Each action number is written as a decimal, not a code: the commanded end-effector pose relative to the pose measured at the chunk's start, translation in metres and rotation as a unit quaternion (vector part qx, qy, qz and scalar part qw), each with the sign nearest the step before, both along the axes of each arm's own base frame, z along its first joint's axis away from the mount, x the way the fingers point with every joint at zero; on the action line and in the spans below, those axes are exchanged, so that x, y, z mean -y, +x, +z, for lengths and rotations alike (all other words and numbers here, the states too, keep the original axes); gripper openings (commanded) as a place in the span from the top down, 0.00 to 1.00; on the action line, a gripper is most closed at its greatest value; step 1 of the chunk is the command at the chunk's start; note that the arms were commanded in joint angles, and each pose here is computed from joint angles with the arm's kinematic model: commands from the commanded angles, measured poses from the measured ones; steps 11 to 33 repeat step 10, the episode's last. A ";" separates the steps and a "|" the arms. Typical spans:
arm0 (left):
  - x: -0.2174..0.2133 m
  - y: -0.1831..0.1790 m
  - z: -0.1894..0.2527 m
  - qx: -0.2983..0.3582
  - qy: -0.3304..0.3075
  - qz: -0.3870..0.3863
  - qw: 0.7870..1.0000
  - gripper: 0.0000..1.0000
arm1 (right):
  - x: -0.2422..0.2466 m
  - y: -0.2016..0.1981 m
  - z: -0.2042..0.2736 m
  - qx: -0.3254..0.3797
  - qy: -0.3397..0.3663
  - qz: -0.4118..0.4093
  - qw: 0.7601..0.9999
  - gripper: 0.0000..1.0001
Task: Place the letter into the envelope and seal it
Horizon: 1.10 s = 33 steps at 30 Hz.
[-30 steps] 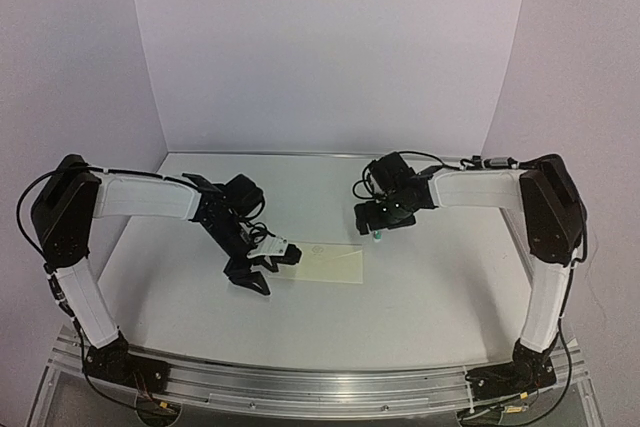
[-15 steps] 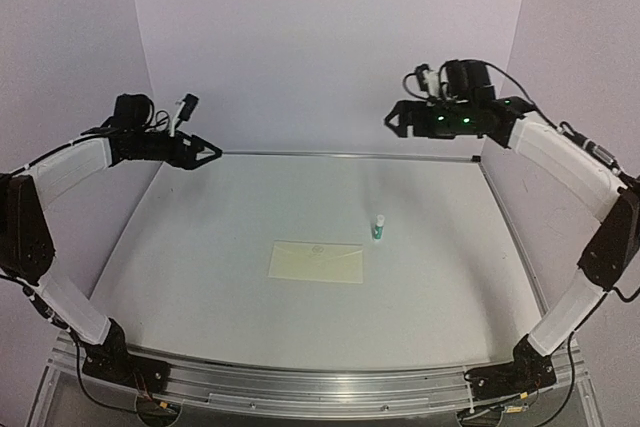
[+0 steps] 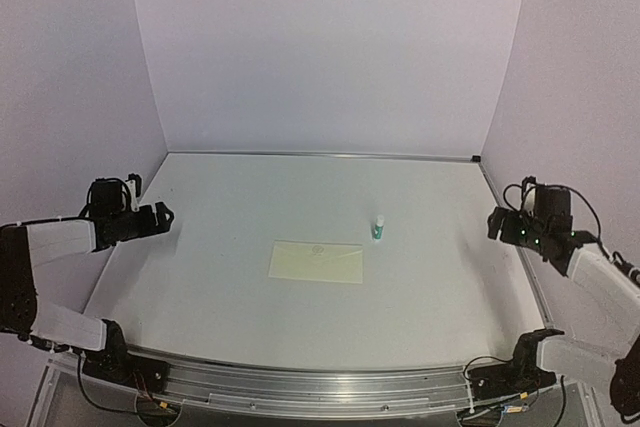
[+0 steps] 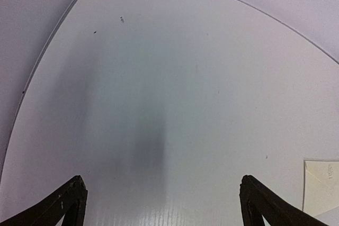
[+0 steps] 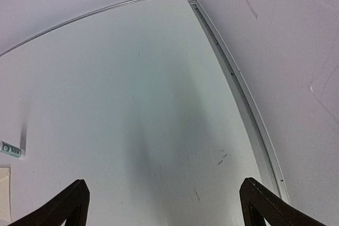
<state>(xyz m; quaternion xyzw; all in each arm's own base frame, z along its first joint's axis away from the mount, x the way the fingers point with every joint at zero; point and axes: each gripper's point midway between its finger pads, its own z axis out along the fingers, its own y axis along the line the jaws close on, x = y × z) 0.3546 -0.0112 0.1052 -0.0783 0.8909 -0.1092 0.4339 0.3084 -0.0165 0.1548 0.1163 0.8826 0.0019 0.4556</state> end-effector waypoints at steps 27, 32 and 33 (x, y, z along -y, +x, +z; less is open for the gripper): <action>-0.004 -0.029 -0.009 0.069 0.059 -0.049 0.995 0.00 | -0.006 -0.046 -0.017 0.191 0.025 0.011 0.981 0.02; -0.004 -0.029 -0.009 0.069 0.059 -0.049 0.995 0.00 | -0.006 -0.046 -0.017 0.191 0.025 0.011 0.981 0.02; -0.004 -0.029 -0.009 0.069 0.059 -0.049 0.995 0.00 | -0.006 -0.046 -0.017 0.191 0.025 0.011 0.981 0.02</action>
